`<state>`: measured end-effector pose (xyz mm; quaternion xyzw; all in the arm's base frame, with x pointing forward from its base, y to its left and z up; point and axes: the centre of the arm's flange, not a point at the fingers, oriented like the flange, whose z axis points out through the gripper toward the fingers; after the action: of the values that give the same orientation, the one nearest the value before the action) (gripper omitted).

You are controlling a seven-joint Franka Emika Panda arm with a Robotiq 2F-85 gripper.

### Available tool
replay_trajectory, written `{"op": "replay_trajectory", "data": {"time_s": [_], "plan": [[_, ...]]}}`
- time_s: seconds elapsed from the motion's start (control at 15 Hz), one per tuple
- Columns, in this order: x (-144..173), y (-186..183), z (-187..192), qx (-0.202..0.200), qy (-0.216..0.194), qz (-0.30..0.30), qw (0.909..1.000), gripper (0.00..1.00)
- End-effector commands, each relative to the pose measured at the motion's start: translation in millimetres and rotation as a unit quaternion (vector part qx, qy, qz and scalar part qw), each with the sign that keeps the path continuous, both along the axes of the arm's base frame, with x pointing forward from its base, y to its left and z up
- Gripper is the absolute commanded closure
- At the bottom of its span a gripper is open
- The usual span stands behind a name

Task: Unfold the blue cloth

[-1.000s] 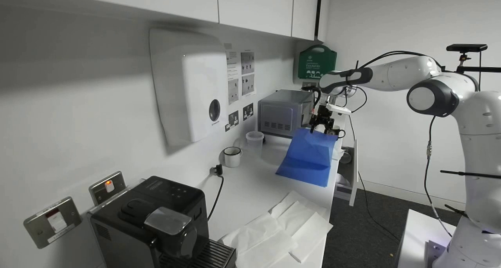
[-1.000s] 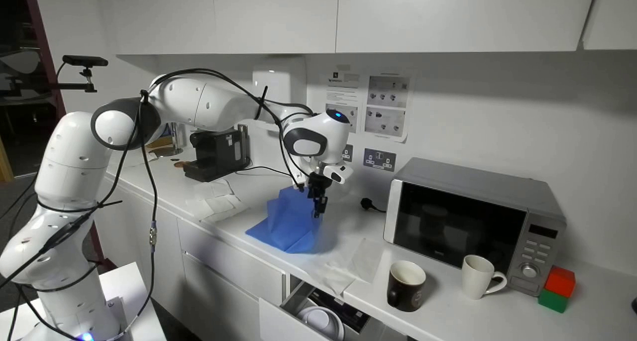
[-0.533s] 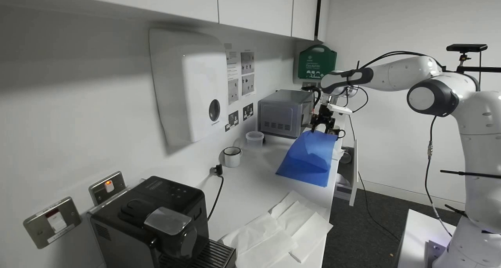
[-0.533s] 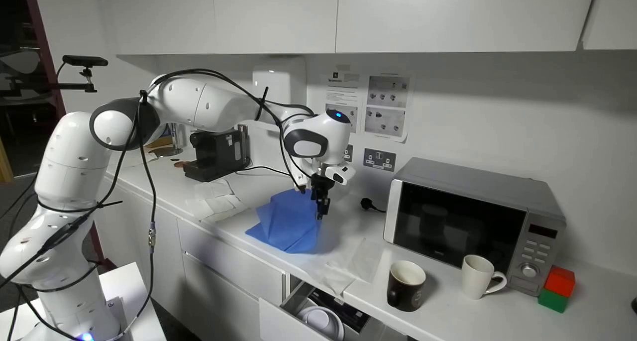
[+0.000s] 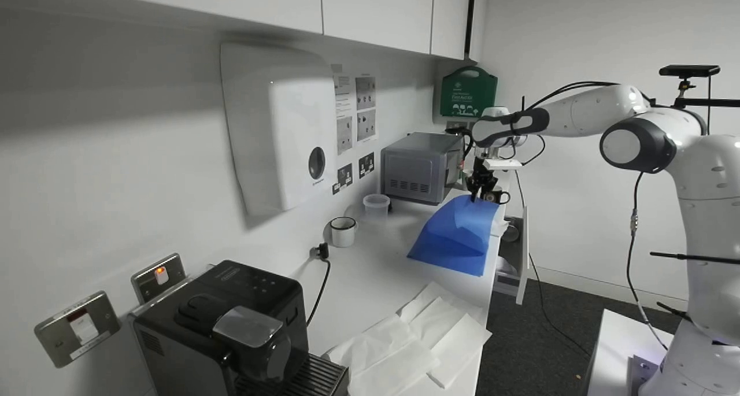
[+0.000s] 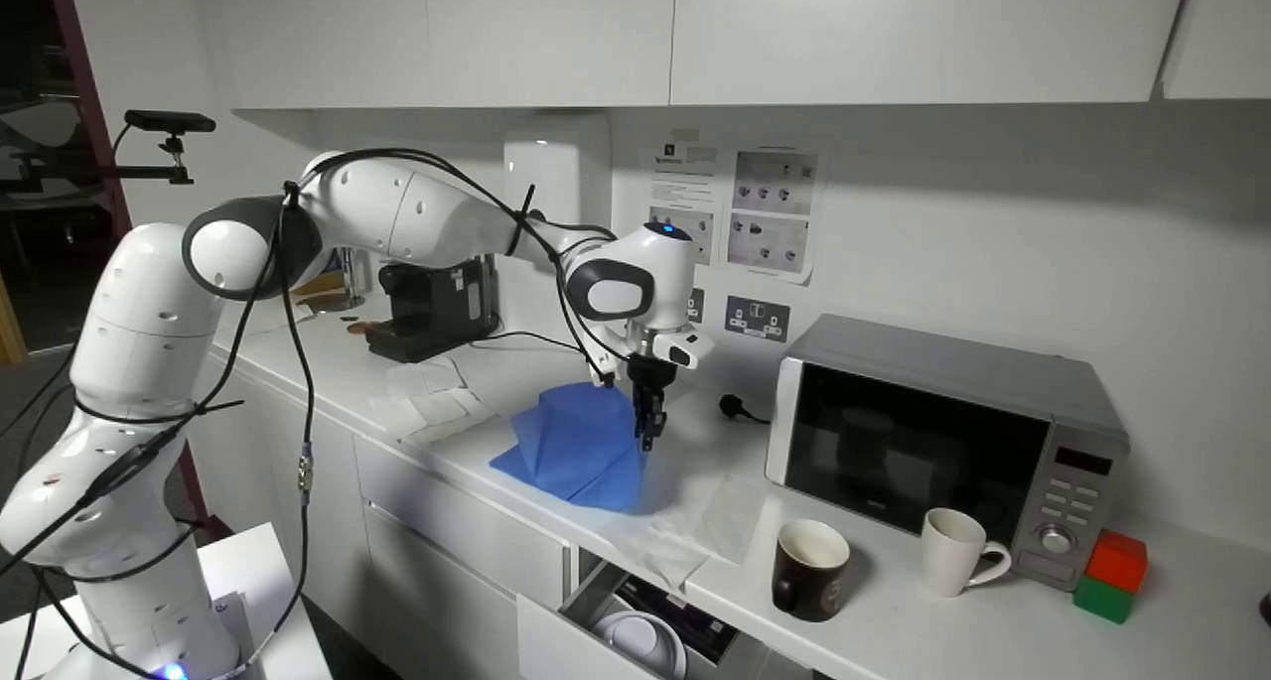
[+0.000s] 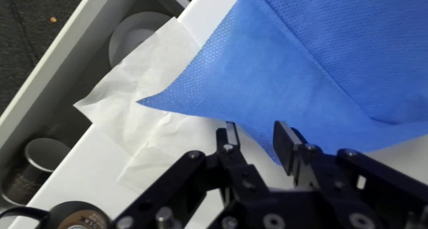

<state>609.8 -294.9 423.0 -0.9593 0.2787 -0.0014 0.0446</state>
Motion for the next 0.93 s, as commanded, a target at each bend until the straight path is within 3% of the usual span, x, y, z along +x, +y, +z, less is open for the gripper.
{"op": "replay_trajectory", "data": {"time_s": [0.0,0.07,0.2,0.47,0.67,0.87], "plan": [[-10,3,-22,-0.093,0.036,-0.022,0.9948,0.95],[-10,3,-27,-0.117,0.051,-0.026,0.9914,0.57],[-10,5,-37,-0.159,0.078,-0.034,0.9835,0.55],[-6,16,-45,-0.203,0.104,-0.033,0.9730,0.26],[-4,23,-49,-0.218,0.111,-0.033,0.9691,0.04],[-7,27,-46,-0.203,0.103,-0.036,0.9731,0.00]]}}
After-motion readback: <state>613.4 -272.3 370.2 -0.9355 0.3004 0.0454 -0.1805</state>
